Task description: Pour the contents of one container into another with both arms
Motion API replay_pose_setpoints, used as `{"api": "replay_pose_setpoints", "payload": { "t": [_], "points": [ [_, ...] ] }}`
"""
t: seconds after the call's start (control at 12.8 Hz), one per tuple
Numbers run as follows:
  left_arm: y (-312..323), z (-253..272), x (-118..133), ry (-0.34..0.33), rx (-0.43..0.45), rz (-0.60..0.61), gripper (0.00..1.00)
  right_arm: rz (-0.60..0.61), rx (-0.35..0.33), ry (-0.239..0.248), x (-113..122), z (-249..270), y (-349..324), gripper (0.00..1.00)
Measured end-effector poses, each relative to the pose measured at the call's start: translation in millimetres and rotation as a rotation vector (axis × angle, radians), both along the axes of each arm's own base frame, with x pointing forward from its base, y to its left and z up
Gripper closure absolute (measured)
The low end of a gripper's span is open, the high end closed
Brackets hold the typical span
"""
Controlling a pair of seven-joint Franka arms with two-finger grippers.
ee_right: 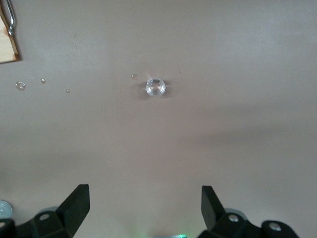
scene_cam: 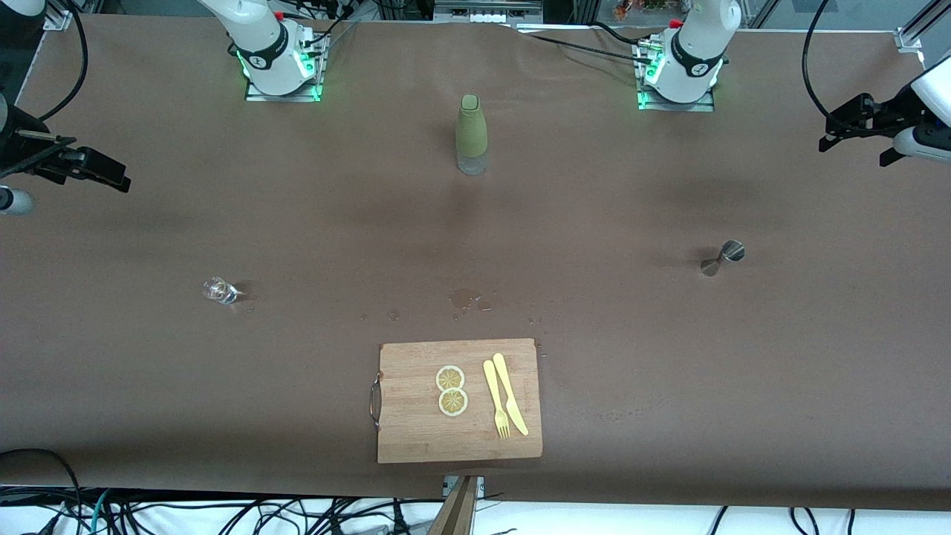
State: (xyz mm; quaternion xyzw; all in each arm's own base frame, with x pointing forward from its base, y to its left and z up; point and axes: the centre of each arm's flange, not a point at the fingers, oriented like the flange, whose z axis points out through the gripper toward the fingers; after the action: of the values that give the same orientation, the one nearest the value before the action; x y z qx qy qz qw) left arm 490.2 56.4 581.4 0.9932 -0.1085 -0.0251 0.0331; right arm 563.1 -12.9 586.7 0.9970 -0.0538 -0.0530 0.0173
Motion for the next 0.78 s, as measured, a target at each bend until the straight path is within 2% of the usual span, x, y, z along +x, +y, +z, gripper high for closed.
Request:
{"api": "replay_pose_setpoints", "payload": {
  "t": [0.23, 0.47, 0.78],
  "points": [
    [13.4, -7.7, 5.4, -0.014, -0.041, -0.056, 0.00, 0.063, 0.007, 0.025, 3.0, -9.5, 0.5, 0.00],
    [26.7, -17.5, 12.2, -0.038, -0.079, -0.167, 0.00, 0.174, 0.021, 0.043, 5.1, -15.7, 0.8, 0.00],
    [73.5, -54.9, 25.2, -0.087, -0.192, -0.324, 0.00, 0.445, 0.061, 0.073, 9.3, -27.3, 0.0, 0.00]
  ]
}}
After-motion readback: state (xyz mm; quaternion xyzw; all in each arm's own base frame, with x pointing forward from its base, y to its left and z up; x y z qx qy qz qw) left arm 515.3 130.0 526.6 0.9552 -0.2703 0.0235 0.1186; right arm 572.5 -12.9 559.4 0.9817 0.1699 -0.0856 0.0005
